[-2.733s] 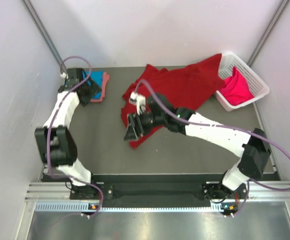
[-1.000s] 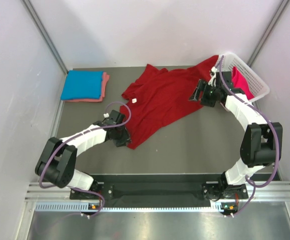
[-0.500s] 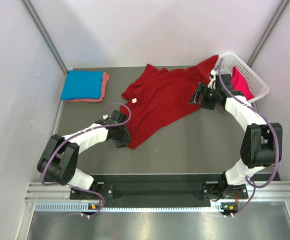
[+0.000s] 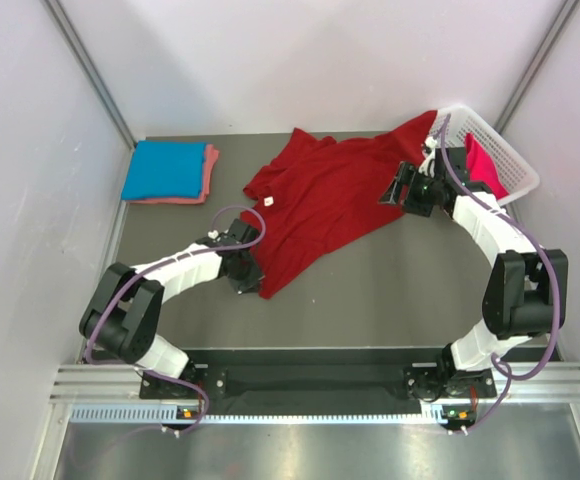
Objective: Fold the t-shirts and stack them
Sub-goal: Flatten the tshirt out
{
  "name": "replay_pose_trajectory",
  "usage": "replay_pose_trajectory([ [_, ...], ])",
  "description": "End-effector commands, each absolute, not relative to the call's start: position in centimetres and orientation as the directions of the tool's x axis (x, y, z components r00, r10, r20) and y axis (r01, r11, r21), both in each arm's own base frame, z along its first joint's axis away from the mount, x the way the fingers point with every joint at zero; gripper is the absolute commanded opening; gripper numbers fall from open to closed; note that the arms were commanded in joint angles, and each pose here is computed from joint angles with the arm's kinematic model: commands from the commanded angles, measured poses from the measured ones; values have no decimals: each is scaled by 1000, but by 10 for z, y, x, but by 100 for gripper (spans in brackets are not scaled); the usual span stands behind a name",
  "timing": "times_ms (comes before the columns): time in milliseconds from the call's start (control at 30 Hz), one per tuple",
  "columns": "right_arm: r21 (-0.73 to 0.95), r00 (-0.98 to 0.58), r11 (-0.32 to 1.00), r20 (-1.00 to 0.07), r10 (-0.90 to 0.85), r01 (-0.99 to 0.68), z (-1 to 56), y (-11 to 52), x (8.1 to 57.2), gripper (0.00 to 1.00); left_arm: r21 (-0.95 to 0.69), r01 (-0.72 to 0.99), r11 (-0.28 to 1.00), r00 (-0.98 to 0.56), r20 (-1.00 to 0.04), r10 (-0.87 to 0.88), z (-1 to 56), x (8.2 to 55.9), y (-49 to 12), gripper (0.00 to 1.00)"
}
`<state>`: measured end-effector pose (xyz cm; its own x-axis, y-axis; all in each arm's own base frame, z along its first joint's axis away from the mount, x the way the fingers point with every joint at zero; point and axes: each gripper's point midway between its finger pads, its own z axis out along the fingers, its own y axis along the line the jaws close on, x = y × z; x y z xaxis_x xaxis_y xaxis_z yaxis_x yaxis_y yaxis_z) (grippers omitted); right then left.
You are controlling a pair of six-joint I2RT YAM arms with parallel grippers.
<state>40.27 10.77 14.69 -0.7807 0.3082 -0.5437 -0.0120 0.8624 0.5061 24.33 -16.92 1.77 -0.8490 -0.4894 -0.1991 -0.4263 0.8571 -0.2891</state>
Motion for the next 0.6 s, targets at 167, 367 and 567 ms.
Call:
replay_pose_trajectory([
  [167,456,-675,885,-625,392,92,169,80,431,64,-144,-471,870,-733,-484,-478,79,260,-110,0],
  [367,435,-587,888,-685,432,147,195,65,443,62,-338,-384,859,-471,-728,-498,192,243,-67,0],
  [567,448,-608,884,-667,430,133,196,83,429,61,-436,-317,842,-435,-722,-538,207,201,-55,0],
])
